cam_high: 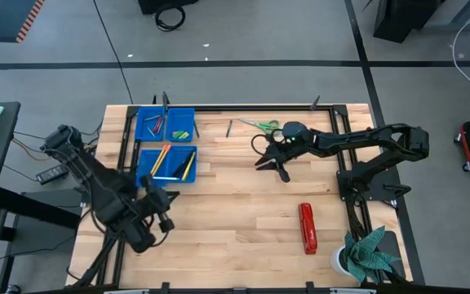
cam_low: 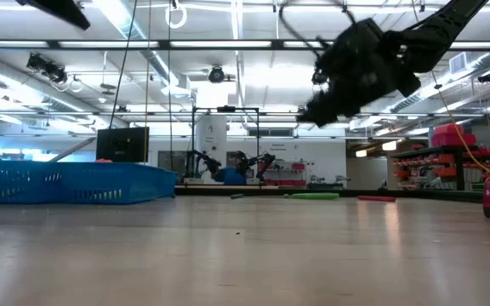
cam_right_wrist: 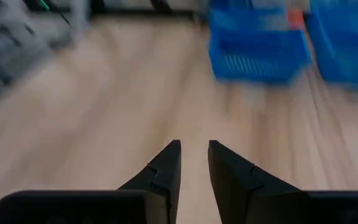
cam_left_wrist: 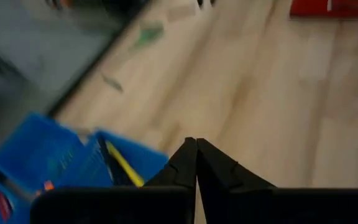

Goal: Sort crayons/erasers/pens/pencils in bins
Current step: Put the red crayon into the top left blue bin

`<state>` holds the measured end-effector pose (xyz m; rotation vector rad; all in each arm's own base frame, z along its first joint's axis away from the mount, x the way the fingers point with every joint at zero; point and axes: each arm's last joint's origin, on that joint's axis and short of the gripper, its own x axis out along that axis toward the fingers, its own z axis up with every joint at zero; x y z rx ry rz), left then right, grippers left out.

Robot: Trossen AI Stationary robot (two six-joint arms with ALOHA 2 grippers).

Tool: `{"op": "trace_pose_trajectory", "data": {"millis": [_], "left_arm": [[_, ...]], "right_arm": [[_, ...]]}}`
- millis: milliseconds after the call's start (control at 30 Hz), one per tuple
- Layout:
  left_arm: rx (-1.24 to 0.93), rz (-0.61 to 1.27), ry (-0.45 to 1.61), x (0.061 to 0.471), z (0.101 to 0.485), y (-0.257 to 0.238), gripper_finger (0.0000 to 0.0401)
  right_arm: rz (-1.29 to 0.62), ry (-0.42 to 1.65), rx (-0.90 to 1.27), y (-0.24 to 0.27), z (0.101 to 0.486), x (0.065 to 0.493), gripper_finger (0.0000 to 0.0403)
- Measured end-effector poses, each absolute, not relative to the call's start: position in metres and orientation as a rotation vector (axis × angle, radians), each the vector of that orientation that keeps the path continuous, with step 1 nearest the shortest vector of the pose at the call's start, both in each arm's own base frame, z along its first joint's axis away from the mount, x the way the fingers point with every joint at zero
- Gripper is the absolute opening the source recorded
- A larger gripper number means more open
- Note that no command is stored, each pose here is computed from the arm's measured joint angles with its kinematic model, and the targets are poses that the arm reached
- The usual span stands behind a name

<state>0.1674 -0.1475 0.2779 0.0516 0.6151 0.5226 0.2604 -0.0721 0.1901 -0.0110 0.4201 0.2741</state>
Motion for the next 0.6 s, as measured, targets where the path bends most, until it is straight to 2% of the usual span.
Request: {"op": "trace_pose_trajectory", "data": {"millis": [133,300,600], "left_arm": [[0.163,0.540,0.486,0.159,0.272,-0.151,0.0014],[0.212,0.581,0.412,0.159,0.271,-0.148,0.0007],[0.213,0.628,0.351,0.164,0.273,-0.144,0.0040]], "right_arm": [[0.315,0.247,-0.038,-0.058,0.208,0.271,0.0088],[0.326,0.147,-0.095,-0.043,0.233,0.286,0.0088],[0.324,-0.016,-0.222,-0.039,0.285,0.308,0.0088]]}}
